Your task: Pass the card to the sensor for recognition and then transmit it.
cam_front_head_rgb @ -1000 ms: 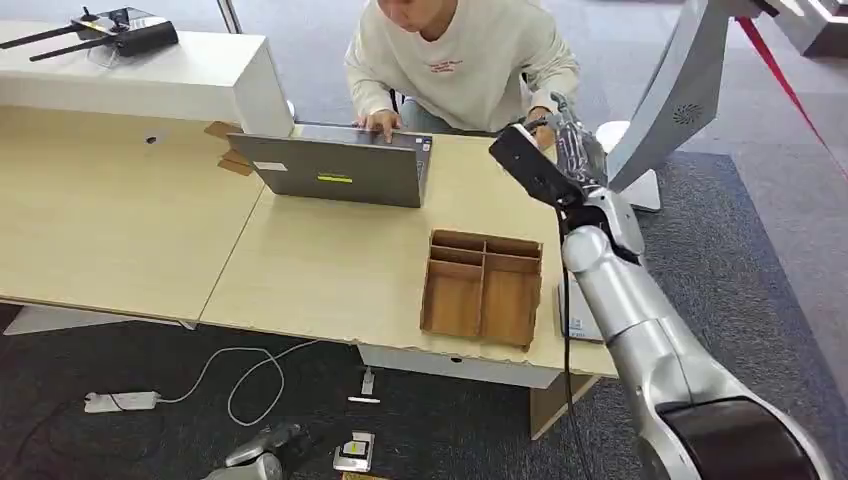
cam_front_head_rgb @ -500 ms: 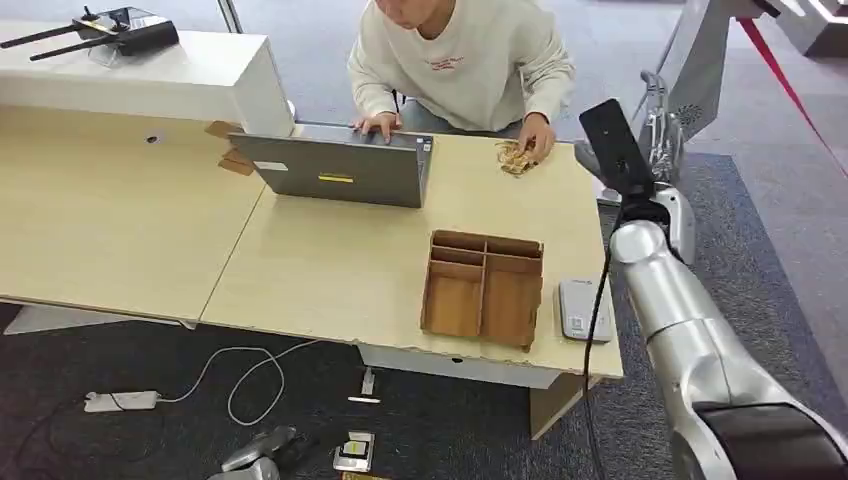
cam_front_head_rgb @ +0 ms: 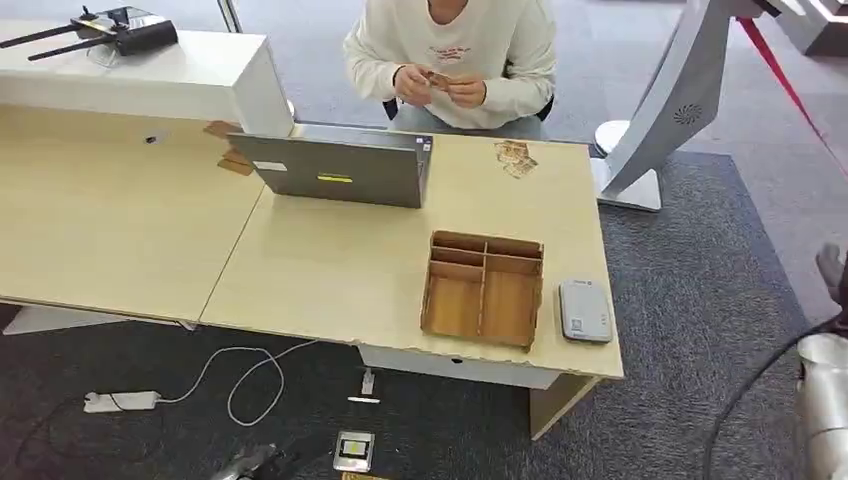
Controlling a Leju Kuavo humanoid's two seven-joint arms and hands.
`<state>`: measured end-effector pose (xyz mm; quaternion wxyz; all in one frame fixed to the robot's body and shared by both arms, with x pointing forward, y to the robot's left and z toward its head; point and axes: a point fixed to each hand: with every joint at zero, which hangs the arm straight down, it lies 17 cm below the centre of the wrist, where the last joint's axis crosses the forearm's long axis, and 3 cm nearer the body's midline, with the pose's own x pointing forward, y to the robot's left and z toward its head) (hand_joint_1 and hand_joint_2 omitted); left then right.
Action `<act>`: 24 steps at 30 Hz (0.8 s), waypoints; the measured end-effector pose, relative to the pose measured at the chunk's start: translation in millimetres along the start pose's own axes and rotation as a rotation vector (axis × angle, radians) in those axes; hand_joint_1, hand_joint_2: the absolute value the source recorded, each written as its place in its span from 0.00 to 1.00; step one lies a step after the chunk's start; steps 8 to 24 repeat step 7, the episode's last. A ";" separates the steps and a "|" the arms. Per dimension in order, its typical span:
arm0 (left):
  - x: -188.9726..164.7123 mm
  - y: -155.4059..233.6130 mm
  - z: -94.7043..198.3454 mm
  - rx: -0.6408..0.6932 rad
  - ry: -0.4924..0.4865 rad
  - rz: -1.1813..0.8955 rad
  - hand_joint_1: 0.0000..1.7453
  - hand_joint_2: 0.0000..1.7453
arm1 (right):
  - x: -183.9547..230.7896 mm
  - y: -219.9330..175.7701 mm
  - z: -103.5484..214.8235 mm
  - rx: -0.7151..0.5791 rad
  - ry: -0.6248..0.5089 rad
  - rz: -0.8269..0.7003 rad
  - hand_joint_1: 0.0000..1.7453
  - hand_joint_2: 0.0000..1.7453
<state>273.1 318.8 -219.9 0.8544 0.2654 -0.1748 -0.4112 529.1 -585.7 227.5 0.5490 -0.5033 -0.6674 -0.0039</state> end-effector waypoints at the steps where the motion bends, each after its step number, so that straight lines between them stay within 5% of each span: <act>1: -2.9 -1.7 0.0 -0.003 0.004 0.001 0.00 0.00 | -18.7 -9.8 4.6 -0.008 0.016 0.020 0.00 1.00; 7: -9.2 -0.2 -0.9 0.013 0.017 0.047 0.00 0.00 | -133.3 -50.4 40.7 -0.018 0.299 0.167 0.00 1.00; 24: -9.2 -0.2 -0.9 0.013 0.017 0.047 0.00 0.00 | -133.3 -50.4 40.7 -0.018 0.299 0.167 0.00 1.00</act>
